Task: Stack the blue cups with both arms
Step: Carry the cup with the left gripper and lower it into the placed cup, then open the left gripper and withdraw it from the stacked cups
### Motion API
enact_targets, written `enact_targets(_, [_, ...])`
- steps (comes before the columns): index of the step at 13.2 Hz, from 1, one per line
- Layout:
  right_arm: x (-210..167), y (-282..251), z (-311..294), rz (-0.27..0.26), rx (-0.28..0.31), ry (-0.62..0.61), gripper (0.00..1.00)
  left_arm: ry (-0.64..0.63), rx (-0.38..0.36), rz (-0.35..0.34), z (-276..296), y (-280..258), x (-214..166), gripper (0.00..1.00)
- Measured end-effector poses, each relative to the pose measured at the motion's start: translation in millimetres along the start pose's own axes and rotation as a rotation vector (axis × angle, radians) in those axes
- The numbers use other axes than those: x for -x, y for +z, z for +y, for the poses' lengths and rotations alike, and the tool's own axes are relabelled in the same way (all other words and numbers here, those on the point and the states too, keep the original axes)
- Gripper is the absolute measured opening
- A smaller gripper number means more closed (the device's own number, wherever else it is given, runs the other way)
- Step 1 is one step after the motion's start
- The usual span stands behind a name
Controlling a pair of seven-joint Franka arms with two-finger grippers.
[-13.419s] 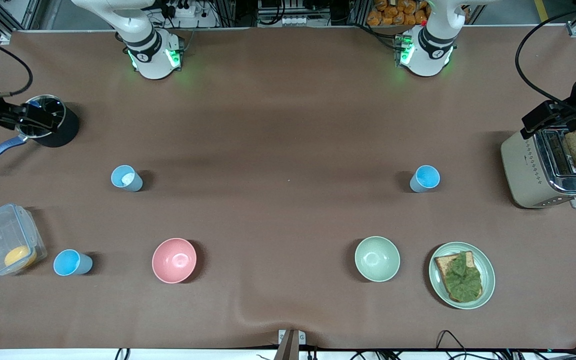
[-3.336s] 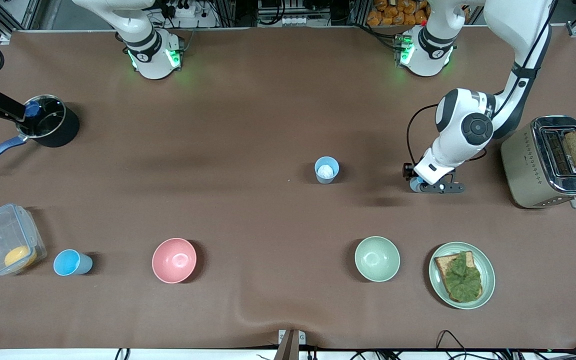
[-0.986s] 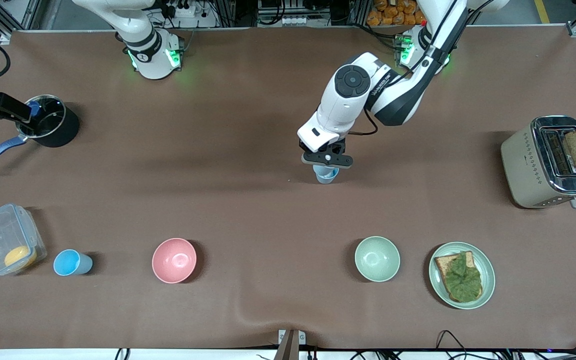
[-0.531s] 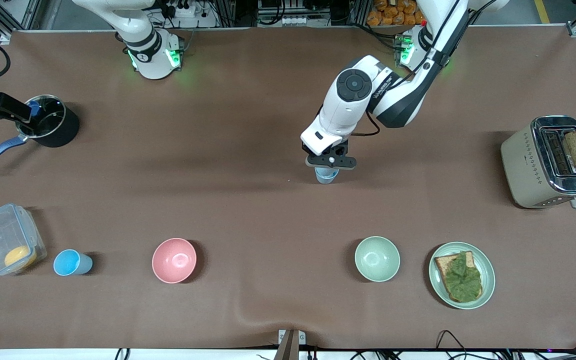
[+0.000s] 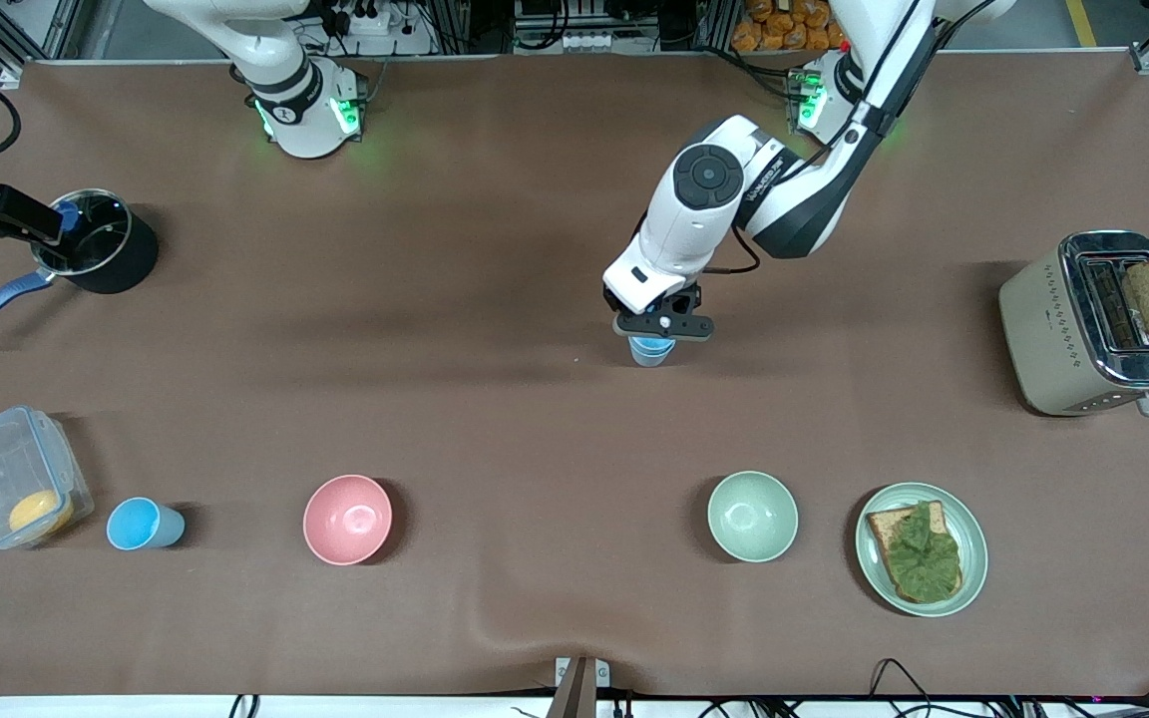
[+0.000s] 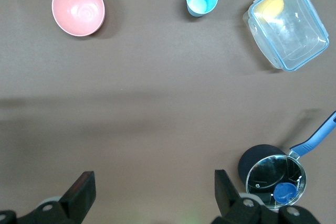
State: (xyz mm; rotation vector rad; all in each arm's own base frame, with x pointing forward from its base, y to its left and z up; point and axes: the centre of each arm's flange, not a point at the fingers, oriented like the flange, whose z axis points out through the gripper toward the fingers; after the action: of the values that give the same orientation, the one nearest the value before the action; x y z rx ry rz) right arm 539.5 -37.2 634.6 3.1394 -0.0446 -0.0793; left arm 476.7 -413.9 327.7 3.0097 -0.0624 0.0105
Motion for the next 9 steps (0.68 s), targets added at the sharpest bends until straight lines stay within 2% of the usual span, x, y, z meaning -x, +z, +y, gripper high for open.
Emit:
enact_targets(1, [0, 0, 0, 0.0, 0.0, 0.0, 1.0, -0.014, 0.006, 0.013, -6, -6, -7, 0.47])
enact_targets(3, [0, 0, 0, 0.0, 0.0, 0.0, 1.0, -0.056, 0.019, 0.058, -28, -33, -25, 0.68])
enact_targets(6, [0, 0, 0, -0.001, 0.0, 0.0, 1.0, -0.169, 0.043, 0.178, -92, -105, -64, 0.99])
enact_targets(9, [0, 0, 0, -0.002, 0.0, 0.0, 1.0, -0.271, 0.038, 0.296, -167, -183, -78, 1.0])
